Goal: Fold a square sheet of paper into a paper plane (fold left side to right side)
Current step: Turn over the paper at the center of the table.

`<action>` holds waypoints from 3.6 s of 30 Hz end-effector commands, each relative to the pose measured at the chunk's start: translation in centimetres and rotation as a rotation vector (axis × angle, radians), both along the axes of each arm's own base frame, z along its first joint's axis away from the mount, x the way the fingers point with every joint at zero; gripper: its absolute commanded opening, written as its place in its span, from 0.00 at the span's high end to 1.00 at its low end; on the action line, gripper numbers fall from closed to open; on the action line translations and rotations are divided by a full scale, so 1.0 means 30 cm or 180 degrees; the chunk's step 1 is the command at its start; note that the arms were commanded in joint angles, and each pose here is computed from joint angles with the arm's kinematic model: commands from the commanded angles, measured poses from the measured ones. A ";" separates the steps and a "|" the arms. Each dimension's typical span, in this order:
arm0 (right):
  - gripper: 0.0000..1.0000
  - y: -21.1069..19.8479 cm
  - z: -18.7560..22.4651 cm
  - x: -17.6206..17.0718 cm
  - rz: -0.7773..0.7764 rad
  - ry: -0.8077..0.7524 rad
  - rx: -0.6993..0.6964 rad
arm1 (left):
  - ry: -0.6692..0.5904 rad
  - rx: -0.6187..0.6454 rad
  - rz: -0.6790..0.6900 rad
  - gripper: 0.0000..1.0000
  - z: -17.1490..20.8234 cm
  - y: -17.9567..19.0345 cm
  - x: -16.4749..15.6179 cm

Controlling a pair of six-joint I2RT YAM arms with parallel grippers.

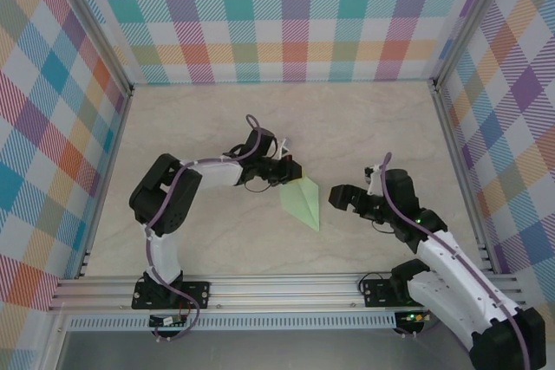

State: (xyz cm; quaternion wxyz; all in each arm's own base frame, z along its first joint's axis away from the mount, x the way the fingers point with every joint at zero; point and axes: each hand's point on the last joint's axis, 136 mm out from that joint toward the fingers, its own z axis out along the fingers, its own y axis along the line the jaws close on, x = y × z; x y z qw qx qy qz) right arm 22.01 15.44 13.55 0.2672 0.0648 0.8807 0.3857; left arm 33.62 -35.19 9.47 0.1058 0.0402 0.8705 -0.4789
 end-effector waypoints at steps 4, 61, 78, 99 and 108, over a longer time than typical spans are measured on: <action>0.00 0.053 0.169 0.020 0.0588 -0.0580 0.0931 | -0.0711 -0.0355 0.0143 0.97 0.381 0.092 0.062; 0.81 0.370 0.388 0.032 0.2038 -0.0890 0.0732 | -0.1586 0.0029 0.0155 0.31 0.675 0.209 -0.112; 0.91 0.267 0.136 0.128 0.1475 -0.0709 -0.2617 | -0.2404 0.1094 0.1834 0.19 0.714 0.687 -0.184; 0.89 0.182 -0.055 0.264 0.1230 -0.0422 -0.5961 | -0.2378 0.1251 0.1877 0.15 0.649 0.739 -0.226; 0.84 0.244 -0.188 0.221 0.1686 -0.0265 -0.6185 | -0.2377 0.1270 0.1865 0.15 0.643 0.740 -0.227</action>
